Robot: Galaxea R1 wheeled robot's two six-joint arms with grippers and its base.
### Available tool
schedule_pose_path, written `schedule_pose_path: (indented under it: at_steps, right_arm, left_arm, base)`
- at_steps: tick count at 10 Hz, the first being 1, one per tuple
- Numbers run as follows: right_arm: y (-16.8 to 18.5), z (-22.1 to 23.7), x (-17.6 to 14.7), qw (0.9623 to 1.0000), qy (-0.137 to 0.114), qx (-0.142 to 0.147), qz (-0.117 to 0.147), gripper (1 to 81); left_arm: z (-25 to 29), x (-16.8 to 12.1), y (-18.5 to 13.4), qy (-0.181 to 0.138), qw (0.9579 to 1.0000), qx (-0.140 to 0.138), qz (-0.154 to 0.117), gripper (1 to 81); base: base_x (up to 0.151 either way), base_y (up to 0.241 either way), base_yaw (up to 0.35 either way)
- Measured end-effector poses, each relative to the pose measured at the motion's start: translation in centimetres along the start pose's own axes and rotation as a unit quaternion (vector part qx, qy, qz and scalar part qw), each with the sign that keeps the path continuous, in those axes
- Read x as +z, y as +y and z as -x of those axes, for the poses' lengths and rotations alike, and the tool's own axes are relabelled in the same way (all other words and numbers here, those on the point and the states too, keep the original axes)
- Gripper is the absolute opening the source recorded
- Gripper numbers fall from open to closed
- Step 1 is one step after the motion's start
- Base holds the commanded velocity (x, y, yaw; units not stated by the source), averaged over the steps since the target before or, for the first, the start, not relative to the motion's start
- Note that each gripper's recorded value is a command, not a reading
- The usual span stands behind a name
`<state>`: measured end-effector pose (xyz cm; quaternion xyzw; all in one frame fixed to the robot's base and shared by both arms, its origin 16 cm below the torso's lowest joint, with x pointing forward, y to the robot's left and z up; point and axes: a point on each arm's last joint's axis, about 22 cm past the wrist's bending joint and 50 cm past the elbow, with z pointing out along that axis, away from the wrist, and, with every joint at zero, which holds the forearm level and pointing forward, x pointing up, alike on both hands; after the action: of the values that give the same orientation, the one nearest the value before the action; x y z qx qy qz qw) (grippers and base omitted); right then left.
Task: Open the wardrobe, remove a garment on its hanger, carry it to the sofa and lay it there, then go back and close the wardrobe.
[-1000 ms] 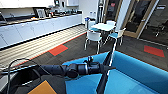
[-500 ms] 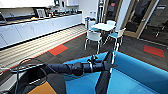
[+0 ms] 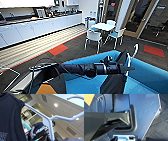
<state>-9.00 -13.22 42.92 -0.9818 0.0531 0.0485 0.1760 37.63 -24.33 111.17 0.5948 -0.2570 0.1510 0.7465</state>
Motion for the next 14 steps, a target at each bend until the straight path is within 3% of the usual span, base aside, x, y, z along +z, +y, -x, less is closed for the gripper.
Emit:
schedule_pose_path:
  at_steps: [1,2,4,6,8,12,14]
  right_arm:
    - [0.1,0.6,0.0,1.0000,-0.007,0.003,0.001,81.1]
    - [0.2,1.8,-0.1,0.9998,-0.019,0.007,0.002,81.1]
    - [0.3,3.4,-0.3,0.9991,-0.039,0.014,0.004,81.1]
    - [0.3,2.9,-0.2,0.9992,-0.037,0.014,0.004,81.1]
    - [0.2,2.8,-0.2,0.9992,-0.036,0.014,0.004,81.1]
    - [0.2,2.8,-0.2,0.9992,-0.036,0.014,0.003,81.1]
    - [0.2,2.8,-0.2,0.9993,-0.036,0.014,0.003,81.1]
  left_arm:
    - [0.5,1.1,-0.4,-0.002,0.9999,-0.010,0.009,1.0]
    - [0.2,1.1,-2.8,0.004,0.9997,-0.023,-0.001,1.0]
    - [-0.7,-0.1,-8.7,0.021,0.9976,-0.051,-0.041,1.0]
    - [-0.9,1.2,-10.5,0.028,0.9966,-0.059,-0.050,1.0]
    - [-1.7,1.1,-13.3,0.042,0.9944,-0.061,-0.075,1.0]
    - [-5.1,-2.8,-21.9,0.085,0.9808,-0.058,-0.165,1.0]
    - [-6.1,-4.4,-25.7,0.103,0.9713,-0.056,-0.207,1.0]
  base:
    - [0.000,0.000,0.000]
    - [0.000,0.000,0.000]
    - [0.000,0.000,0.000]
    - [0.000,0.000,0.000]
    - [0.000,0.000,0.000]
    - [0.000,0.000,0.000]
    - [0.000,0.000,0.000]
